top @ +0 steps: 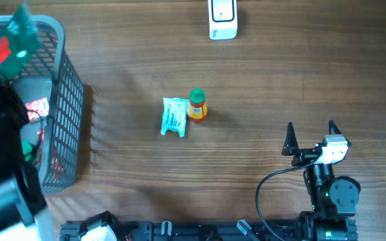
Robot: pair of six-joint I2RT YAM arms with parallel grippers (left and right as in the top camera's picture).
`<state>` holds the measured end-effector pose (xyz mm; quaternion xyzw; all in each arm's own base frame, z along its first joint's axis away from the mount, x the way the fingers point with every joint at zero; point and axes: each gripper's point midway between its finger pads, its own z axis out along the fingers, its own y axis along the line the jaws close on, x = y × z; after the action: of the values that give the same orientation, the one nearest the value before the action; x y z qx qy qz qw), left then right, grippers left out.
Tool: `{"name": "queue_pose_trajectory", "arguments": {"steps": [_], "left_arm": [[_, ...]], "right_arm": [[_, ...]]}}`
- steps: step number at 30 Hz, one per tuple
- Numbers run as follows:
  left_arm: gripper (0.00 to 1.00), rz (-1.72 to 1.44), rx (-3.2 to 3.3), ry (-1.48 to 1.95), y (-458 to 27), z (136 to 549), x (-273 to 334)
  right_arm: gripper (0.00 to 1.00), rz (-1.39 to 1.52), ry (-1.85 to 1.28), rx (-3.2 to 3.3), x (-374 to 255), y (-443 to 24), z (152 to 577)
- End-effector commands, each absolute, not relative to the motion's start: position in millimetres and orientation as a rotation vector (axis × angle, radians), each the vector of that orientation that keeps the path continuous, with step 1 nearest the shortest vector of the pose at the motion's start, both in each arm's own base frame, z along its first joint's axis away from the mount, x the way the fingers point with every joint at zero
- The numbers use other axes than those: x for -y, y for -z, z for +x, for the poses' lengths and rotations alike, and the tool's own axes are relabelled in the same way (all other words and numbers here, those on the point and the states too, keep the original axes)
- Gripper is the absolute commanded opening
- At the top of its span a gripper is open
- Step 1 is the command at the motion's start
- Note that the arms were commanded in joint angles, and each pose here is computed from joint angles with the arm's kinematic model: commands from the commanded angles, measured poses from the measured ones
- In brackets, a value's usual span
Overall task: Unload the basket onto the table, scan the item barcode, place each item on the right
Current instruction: 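Reach into the basket and grasp the green snack bag, then carry the green bag out and lay it flat right of the bottle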
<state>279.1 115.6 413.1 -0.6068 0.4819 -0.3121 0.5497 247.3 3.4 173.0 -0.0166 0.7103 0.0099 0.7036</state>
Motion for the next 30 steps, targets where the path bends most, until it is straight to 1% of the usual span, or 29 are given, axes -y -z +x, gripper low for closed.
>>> {"name": "queue_pose_trajectory", "arguments": {"steps": [1, 5, 10, 13, 24, 28, 30], "left_arm": [[0.04, -1.156, -1.304, 0.776, -438.7, 273.6, -66.7], [0.04, -0.864, -1.5, 0.796, -442.2, 276.7, -13.0], [0.04, -0.493, -1.725, 0.843, -428.7, 283.3, 63.2], [0.04, -0.273, -1.853, 0.841, -410.1, 279.1, 106.8], [0.04, 0.327, -2.109, 0.788, -336.3, 272.7, 221.2], [0.04, 0.425, -2.187, 0.767, -301.6, 283.7, 251.4], [0.04, 0.449, -2.263, 0.748, -273.3, 290.8, 264.8]], "right_arm": [[1.0, -0.04, -0.003, -1.577, -2.0, -173.3, 247.3], [1.0, -0.04, -0.003, -1.577, -2.0, -173.3, 247.3], [1.0, -0.04, -0.003, -1.577, -2.0, -173.3, 247.3], [1.0, -0.04, -0.003, -1.577, -2.0, -173.3, 247.3], [1.0, -0.04, -0.003, -1.577, -2.0, -173.3, 247.3], [1.0, -0.04, -0.003, -1.577, -2.0, -173.3, 247.3], [1.0, -0.04, -0.003, -1.577, -2.0, -173.4, 247.3]]}}
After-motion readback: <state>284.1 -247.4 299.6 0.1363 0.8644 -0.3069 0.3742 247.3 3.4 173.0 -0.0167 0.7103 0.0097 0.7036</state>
